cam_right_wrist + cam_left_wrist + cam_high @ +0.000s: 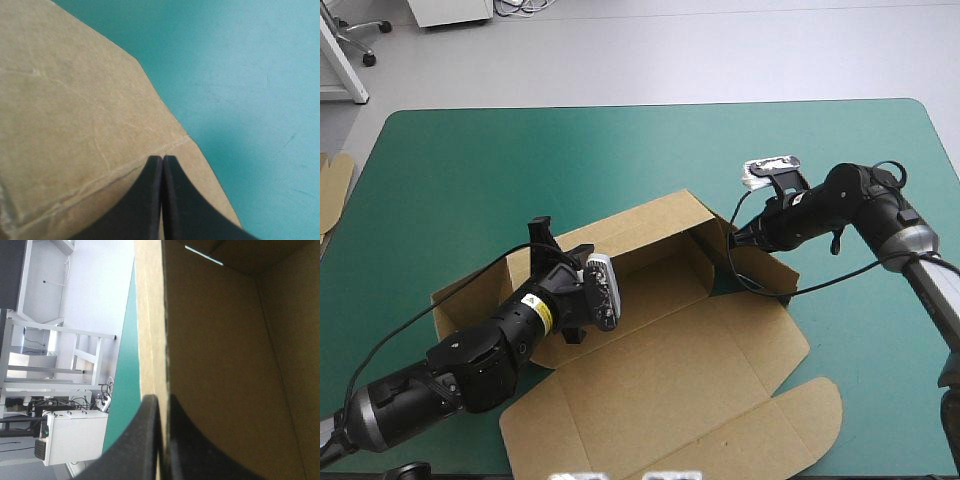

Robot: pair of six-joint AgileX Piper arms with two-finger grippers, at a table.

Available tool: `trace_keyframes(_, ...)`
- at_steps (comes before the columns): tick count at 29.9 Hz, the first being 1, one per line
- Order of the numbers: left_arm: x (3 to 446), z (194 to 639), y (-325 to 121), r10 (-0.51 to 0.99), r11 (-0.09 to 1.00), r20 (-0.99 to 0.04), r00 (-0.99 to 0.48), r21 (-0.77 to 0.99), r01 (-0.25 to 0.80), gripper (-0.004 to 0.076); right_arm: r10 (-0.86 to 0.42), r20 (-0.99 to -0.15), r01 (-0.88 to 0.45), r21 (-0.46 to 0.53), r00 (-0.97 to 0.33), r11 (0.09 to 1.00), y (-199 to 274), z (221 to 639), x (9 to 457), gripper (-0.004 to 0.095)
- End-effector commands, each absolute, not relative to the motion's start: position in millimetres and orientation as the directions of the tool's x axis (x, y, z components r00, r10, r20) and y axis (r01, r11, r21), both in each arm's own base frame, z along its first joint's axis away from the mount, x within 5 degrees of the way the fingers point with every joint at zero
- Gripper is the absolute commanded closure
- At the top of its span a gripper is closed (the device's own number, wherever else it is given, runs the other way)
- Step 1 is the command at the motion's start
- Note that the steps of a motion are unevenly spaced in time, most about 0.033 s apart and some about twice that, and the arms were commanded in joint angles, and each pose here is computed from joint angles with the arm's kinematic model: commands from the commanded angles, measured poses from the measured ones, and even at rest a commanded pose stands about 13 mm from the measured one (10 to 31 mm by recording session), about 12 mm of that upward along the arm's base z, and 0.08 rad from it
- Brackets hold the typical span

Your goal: Fold the box

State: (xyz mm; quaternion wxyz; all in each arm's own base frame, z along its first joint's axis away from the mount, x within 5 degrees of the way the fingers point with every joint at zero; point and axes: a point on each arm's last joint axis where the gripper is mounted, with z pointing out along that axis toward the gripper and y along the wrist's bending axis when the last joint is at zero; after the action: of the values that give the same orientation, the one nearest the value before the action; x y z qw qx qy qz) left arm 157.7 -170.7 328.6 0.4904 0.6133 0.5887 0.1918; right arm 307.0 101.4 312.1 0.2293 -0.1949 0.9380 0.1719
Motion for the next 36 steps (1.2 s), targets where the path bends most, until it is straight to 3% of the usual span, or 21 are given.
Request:
trace_keyframes(1,156.3,335.8,-169.6,0.899,0.211,-0.377,0.224,0.820,0.533,0.0738,-0.268,-0.575,-0.465,0.225,-0.773,0.856,100.6,335.8,301.3,0.0923)
trace_keyframes(10,163.3,346.0,-166.4,0.883,0.295,-0.424,0.202,0.835,0.465,0.0738,-0.270,-0.587,-0.465,0.208,-0.763,0.860,99.7,341.8,302.8,0.0922)
trace_keyframes(23,163.7,346.5,-166.0,0.887,0.287,-0.413,0.206,0.843,0.454,0.0738,-0.277,-0.613,-0.434,0.120,-0.740,0.893,92.9,341.4,309.3,0.0922)
trace_keyframes(36,165.9,348.6,-162.4,0.910,0.260,-0.364,0.199,0.874,0.410,0.0738,-0.274,-0.628,-0.424,0.100,-0.729,0.900,91.2,357.2,310.8,0.0922)
